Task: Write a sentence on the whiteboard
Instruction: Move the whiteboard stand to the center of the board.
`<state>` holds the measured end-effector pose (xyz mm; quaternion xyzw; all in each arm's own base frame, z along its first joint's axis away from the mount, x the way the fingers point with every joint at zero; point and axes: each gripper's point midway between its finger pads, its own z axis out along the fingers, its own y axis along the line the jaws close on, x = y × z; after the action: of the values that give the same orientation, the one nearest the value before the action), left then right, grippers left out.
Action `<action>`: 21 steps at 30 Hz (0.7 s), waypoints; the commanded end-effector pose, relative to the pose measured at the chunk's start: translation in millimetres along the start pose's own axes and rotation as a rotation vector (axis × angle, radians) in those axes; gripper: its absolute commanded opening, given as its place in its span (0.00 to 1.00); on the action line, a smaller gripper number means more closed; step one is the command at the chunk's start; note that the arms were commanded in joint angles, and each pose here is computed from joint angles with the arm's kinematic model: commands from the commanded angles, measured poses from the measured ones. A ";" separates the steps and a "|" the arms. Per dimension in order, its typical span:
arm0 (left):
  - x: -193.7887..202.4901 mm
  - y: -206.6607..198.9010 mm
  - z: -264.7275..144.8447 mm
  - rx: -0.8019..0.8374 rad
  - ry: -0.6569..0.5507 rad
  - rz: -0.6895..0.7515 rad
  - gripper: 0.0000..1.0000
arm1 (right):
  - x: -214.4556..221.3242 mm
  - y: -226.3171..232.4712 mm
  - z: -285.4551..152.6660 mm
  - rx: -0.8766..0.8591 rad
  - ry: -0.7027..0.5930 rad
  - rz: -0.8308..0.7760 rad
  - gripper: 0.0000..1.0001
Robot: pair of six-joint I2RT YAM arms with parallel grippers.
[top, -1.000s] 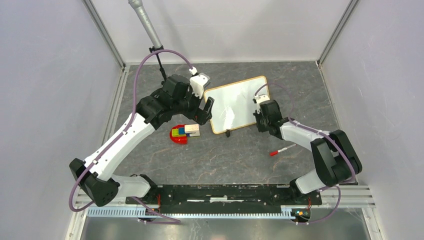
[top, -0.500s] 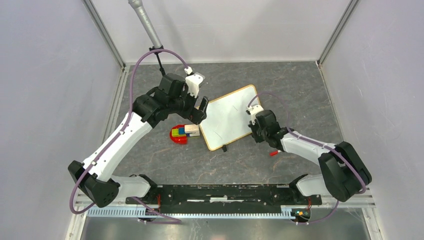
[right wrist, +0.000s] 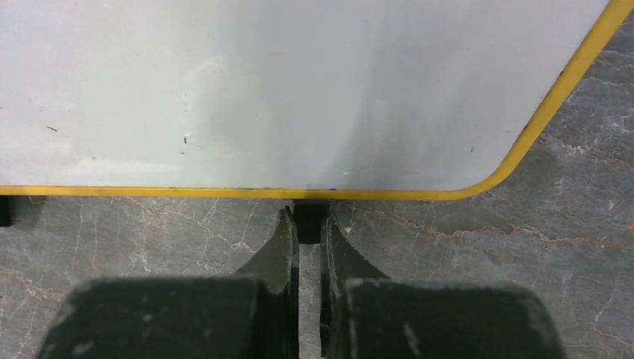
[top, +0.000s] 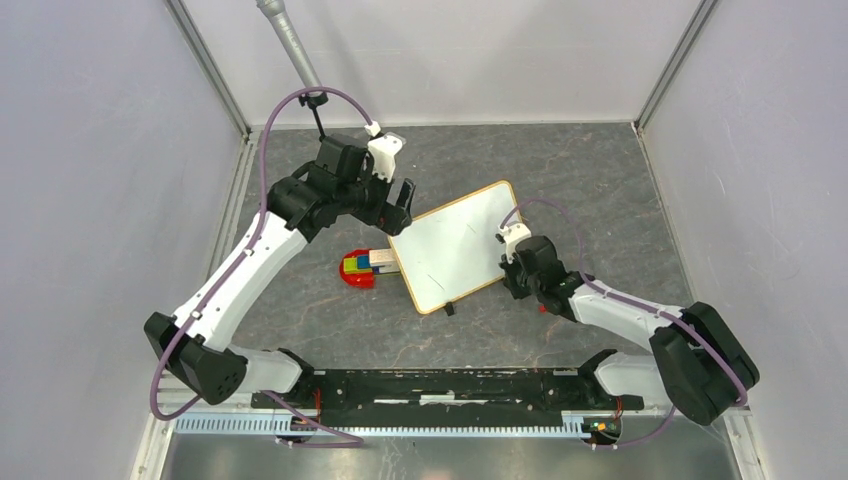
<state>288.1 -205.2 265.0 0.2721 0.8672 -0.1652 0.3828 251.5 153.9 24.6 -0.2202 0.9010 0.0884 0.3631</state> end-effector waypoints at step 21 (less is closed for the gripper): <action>-8.3 -3.1 3.3 0.035 -0.010 0.026 1.00 | 102.0 77.2 -43.5 -0.360 0.262 -0.022 0.00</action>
<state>289.9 -208.4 262.3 0.2742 0.8686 -0.1684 0.3768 207.2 185.6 22.2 -0.2626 0.8881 0.1540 0.3444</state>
